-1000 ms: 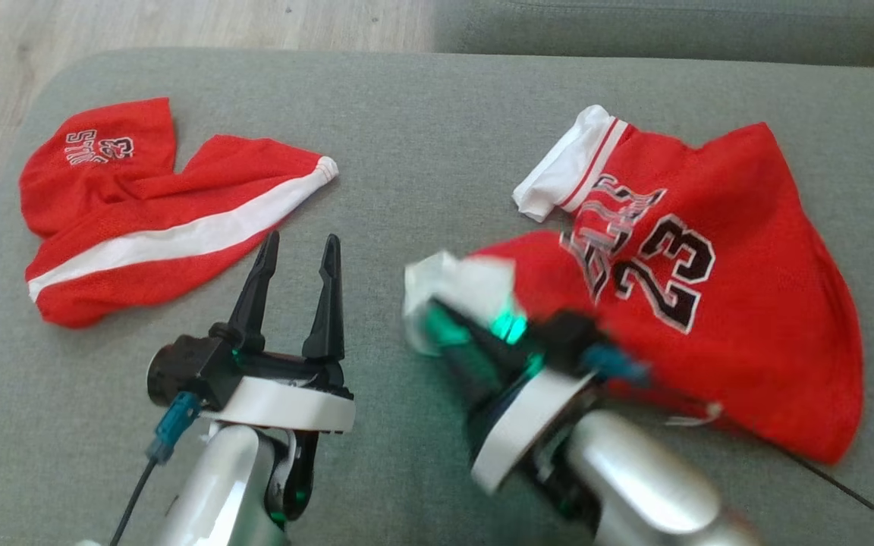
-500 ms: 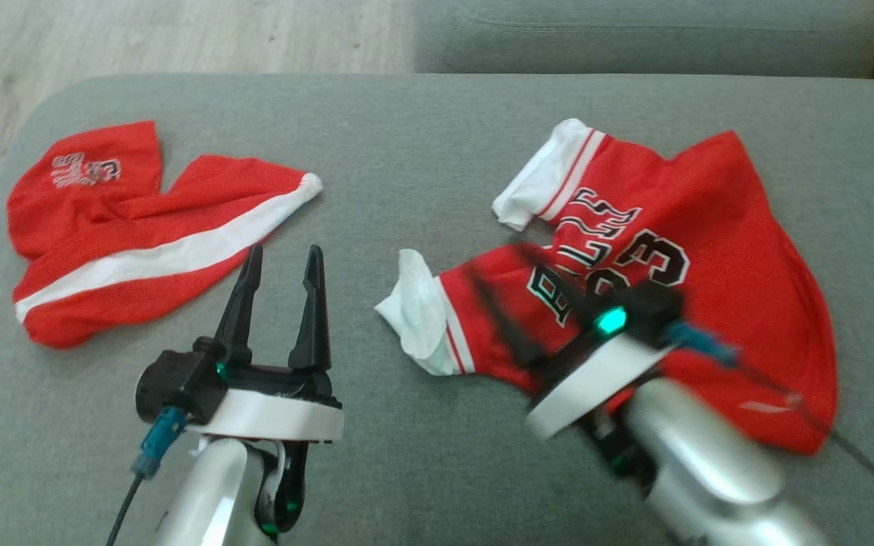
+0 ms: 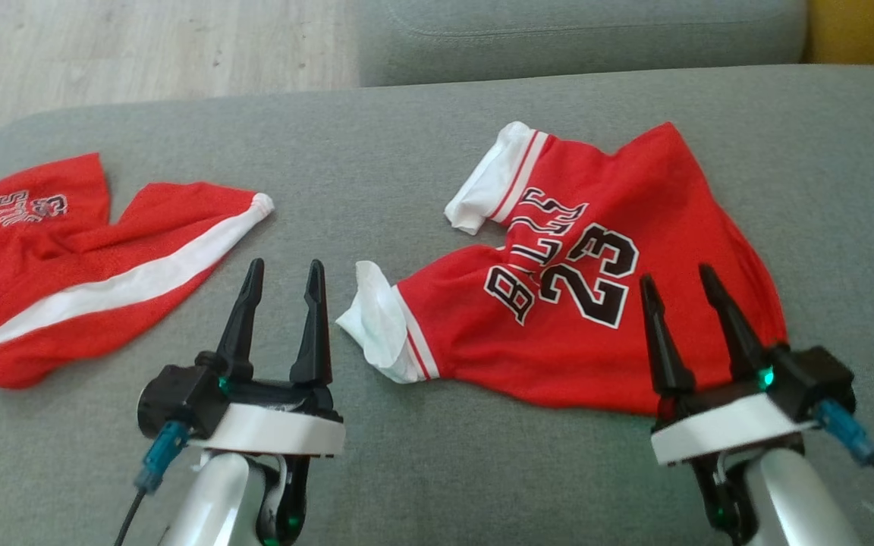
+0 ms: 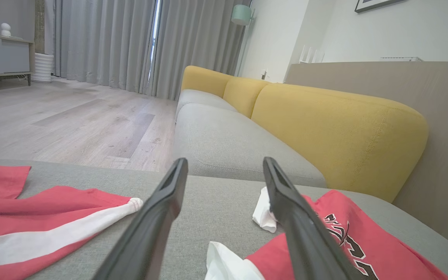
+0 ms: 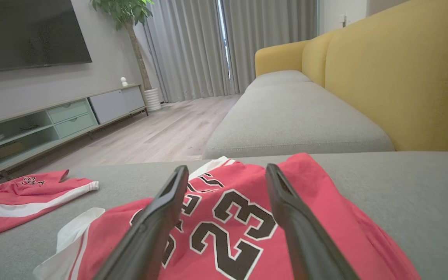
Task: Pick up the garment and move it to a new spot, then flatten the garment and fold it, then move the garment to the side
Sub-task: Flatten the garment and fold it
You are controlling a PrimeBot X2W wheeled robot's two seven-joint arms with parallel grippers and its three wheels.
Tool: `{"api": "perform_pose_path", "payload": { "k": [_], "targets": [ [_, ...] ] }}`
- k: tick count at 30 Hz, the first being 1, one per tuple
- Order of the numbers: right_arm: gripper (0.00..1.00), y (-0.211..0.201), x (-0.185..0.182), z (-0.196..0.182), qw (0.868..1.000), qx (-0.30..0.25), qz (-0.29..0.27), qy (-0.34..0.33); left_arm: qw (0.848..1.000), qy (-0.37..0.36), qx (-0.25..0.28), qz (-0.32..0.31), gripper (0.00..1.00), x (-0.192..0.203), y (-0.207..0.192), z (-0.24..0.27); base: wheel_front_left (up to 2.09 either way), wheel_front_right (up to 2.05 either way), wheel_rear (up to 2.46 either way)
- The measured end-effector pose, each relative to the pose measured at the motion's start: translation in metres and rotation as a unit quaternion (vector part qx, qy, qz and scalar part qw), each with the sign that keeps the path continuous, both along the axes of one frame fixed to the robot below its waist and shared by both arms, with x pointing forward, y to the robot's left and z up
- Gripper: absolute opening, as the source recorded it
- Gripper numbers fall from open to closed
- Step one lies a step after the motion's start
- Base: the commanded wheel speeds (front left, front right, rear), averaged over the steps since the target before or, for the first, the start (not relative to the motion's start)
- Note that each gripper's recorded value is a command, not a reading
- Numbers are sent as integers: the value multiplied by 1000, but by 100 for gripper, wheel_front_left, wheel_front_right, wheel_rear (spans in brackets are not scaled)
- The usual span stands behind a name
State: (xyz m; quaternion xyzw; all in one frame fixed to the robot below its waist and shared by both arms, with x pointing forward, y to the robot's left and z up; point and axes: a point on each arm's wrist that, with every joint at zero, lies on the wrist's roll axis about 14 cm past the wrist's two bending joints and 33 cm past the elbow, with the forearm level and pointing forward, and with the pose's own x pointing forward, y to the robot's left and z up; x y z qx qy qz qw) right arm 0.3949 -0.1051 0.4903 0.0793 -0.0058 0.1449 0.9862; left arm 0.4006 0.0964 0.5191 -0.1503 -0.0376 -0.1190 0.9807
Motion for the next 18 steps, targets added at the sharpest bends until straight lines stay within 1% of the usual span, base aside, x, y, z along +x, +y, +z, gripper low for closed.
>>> {"api": "perform_pose_path", "payload": {
  "k": [3, 11, 15, 18],
  "targets": [
    [100, -3, -5, -1, 1000, 2, -9, 1, 1000, 0, 0, -6, 100, 1, -4, 0, 0, 0, 0],
    [100, -4, -1, 3, 1000, -4, -12, -5, 1000, 3, 0, -8, 100, 0, -5, -3, 0, 0, 0],
    [100, -1, 14, -5, 999, -16, -8, 26, 1000, 11, 1, -1, 100, 0, 0, -8, 0, 0, 0],
    [100, 12, 39, 4, 999, -37, 12, 33, 1000, 19, -3, 4, 100, 0, 3, -13, 0, 0, 0]
  ]
}}
